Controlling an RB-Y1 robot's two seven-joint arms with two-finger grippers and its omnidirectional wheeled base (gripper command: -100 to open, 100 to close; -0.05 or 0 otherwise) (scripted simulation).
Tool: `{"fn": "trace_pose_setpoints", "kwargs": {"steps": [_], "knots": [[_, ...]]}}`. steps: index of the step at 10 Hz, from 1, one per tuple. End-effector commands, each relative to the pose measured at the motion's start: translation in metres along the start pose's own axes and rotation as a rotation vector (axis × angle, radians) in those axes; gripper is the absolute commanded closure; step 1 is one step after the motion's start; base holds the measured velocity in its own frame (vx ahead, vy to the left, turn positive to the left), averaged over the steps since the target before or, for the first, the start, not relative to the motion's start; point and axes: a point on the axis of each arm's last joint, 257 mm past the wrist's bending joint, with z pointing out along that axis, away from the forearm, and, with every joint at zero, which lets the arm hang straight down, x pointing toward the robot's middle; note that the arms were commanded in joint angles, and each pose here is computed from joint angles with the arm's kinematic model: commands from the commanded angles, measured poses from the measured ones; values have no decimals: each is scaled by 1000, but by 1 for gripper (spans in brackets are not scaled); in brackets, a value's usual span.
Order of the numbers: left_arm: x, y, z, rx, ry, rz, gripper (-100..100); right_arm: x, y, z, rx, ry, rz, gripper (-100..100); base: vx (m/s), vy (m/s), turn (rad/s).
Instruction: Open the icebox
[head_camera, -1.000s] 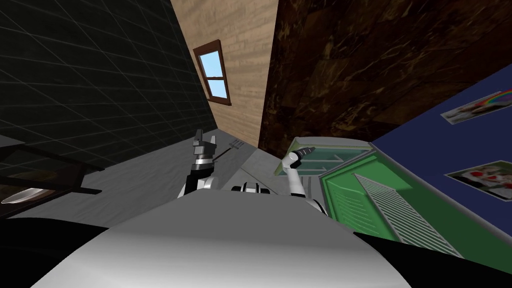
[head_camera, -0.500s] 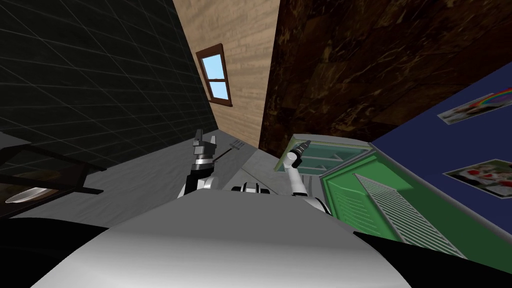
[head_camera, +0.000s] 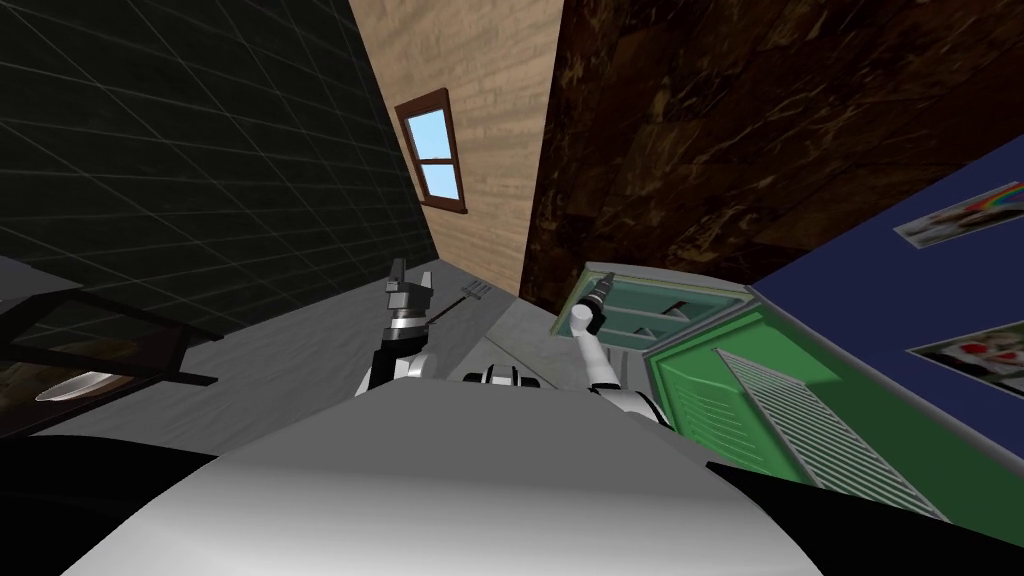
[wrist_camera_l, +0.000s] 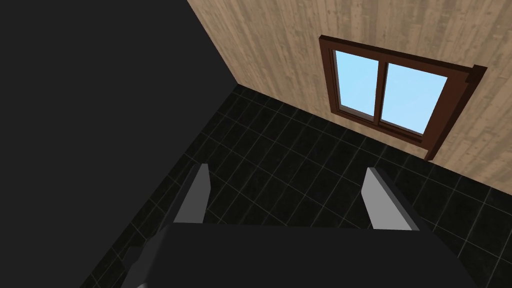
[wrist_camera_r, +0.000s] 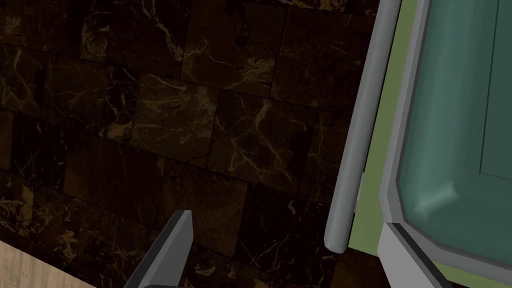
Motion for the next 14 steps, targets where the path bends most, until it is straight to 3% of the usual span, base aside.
{"fn": "trace_pose_setpoints", "kwargs": {"steps": [1, 3, 6, 7, 8, 9, 11, 14], "knots": [[0, 0, 0, 0, 0, 0, 0, -22, -7, 1, 53, -93, -160, -100, -2, 19, -3], [0, 0, 0, 0, 0, 0, 0, -36, -13, -1, 89, -140, -269, -100, -1, -6, 1], [0, 0, 0, 0, 0, 0, 0, -39, -24, -3, 140, -137, -381, -100, 0, -6, 0], [0, 0, 0, 0, 0, 0, 0, -63, -22, -2, 192, -223, -520, -100, -15, 86, 59], [0, 0, 0, 0, 0, 0, 0, -65, -21, 2, 219, -251, -603, -100, 3, 102, 25], [0, 0, 0, 0, 0, 0, 0, -73, -11, 0, 223, -285, -675, -100, 11, 53, -6], [0, 0, 0, 0, 0, 0, 0, -88, -12, -6, 267, -331, -785, -100, 1, 4, 0], [0, 0, 0, 0, 0, 0, 0, -96, -19, -11, 339, -331, -936, -100, -1, -8, 0]]}}
